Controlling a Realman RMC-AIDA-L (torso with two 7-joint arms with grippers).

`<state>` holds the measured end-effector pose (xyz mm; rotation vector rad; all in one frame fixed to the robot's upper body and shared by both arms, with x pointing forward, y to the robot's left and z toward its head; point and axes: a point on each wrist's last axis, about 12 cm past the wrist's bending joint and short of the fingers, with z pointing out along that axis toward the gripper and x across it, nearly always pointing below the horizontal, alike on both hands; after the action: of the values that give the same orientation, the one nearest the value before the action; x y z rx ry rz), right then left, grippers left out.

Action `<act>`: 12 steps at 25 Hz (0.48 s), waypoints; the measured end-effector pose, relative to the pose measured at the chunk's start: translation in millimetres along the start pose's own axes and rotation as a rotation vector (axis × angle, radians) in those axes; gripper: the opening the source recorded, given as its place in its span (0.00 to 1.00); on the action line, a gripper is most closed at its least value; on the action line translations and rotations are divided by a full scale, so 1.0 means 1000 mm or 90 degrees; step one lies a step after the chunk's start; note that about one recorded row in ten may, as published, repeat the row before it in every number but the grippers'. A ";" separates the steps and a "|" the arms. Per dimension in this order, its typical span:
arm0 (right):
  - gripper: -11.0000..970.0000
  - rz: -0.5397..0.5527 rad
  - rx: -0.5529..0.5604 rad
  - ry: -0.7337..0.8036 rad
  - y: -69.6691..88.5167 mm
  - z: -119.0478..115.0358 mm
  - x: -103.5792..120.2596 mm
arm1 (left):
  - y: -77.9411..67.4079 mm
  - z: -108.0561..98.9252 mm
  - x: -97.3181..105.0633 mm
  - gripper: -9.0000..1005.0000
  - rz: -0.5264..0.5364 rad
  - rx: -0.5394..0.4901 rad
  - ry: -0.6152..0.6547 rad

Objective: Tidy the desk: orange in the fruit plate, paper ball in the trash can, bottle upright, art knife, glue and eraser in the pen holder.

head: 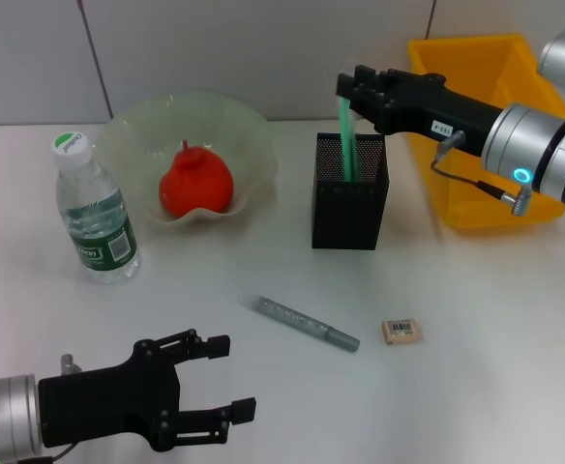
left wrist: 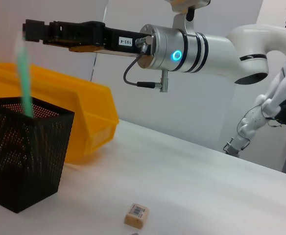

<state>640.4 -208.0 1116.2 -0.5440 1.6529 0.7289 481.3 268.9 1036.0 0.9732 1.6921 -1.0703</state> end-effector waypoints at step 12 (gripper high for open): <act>0.62 0.007 -0.009 -0.006 0.003 -0.002 0.002 | 0.000 0.000 0.000 0.86 -0.001 0.001 0.001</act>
<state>636.5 -207.9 1114.7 -0.5422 1.6440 0.7506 480.7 269.2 1035.8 0.9744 1.6928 -1.0723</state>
